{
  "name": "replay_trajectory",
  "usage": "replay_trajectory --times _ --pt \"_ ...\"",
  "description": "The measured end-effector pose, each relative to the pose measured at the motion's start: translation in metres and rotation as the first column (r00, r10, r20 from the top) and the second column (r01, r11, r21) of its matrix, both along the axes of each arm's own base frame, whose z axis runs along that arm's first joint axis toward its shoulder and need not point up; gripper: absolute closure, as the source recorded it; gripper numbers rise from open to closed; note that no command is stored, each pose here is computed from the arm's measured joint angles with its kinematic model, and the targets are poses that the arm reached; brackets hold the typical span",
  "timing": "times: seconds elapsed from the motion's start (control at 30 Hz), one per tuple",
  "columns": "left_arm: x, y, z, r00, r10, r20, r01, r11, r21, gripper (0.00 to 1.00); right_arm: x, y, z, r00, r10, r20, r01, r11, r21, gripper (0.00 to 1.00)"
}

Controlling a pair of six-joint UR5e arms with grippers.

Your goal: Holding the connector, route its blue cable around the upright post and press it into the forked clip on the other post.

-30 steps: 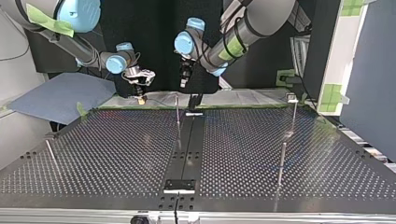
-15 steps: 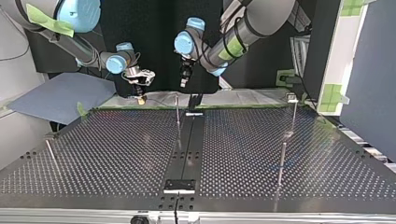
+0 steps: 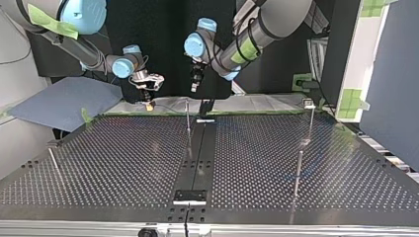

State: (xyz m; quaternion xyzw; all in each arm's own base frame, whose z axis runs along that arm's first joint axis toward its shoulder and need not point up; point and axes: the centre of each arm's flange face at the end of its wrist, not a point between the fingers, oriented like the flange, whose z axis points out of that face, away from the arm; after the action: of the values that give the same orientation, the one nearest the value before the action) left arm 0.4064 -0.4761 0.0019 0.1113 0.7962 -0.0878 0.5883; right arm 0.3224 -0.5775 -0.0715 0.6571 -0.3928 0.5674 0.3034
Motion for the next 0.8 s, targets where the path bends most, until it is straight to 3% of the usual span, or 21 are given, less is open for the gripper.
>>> replay_trajectory --times 0.43,0.6,0.8 --pt "-0.006 0.000 -0.002 0.9997 -0.007 -0.022 0.007 0.9996 0.027 0.00 -0.001 0.001 -0.001 0.9998 -0.009 -0.019 0.009 0.9999 0.005 1.00" --pt "-0.014 -0.001 -0.003 0.9988 -0.019 -0.045 0.022 0.9980 0.060 0.00 -0.002 0.003 -0.002 0.9982 -0.021 -0.057 0.021 0.9997 0.009 1.00" --pt "-0.024 -0.001 -0.004 0.9981 -0.006 -0.061 0.012 0.9952 0.098 0.00 -0.001 0.005 0.004 0.9940 -0.008 -0.109 0.008 1.0000 0.002 1.00"
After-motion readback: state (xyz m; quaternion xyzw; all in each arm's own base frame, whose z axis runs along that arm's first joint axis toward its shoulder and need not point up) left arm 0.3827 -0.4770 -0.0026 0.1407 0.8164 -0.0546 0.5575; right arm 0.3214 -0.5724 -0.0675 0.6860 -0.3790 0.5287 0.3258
